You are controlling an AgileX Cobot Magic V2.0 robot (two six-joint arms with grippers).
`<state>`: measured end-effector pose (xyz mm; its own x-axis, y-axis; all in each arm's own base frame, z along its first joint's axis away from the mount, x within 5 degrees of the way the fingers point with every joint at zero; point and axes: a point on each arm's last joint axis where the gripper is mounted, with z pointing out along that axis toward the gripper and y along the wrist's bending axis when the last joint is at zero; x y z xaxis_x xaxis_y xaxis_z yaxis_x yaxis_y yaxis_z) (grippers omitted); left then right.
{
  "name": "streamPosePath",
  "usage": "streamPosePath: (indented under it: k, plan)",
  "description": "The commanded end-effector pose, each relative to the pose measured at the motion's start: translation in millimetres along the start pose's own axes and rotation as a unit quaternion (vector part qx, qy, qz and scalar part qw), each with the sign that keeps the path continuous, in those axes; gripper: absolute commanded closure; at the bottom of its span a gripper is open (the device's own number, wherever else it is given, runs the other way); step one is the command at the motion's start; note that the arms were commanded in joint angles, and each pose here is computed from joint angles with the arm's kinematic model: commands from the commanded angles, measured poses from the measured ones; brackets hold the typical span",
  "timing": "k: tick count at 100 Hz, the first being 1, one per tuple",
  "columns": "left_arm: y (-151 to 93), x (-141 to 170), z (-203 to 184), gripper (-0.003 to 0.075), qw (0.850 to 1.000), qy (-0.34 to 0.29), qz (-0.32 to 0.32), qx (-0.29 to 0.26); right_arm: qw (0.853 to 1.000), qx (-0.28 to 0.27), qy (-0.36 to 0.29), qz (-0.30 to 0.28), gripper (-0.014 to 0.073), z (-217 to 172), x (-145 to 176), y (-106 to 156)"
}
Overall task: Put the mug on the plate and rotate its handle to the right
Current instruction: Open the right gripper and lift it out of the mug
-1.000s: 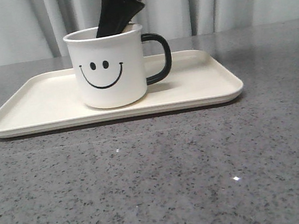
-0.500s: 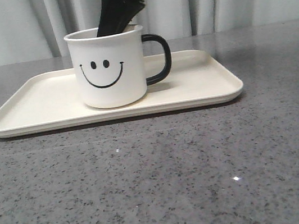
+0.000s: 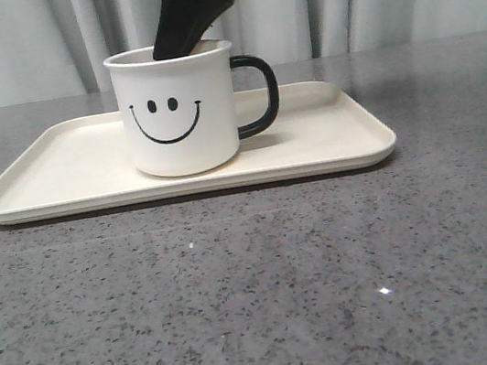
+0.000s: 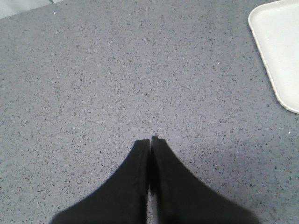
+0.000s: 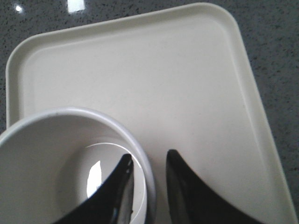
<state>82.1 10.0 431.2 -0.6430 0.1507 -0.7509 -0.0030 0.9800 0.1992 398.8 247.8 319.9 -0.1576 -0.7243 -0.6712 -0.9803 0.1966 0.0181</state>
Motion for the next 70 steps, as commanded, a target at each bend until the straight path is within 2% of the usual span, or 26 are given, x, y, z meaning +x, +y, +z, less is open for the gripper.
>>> streamPosePath:
  k: [1,35,54,70]
  plan:
    - [2,-7,-5,0.074,1.0,-0.03,-0.006,-0.005,0.999,-0.007,-0.028,-0.029,0.0388,-41,-22,19]
    - [2,-7,-5,0.074,1.0,-0.03,-0.006,-0.005,0.993,0.059,-0.098,-0.018,0.0388,-87,-51,21]
    - [2,-7,-5,0.0741,0.999,-0.031,-0.006,-0.005,0.972,0.126,-0.198,0.007,0.0388,-146,-62,19]
    - [2,-7,-5,0.0741,0.999,-0.033,-0.006,-0.005,0.956,0.165,-0.241,0.035,0.0388,-206,-47,19]
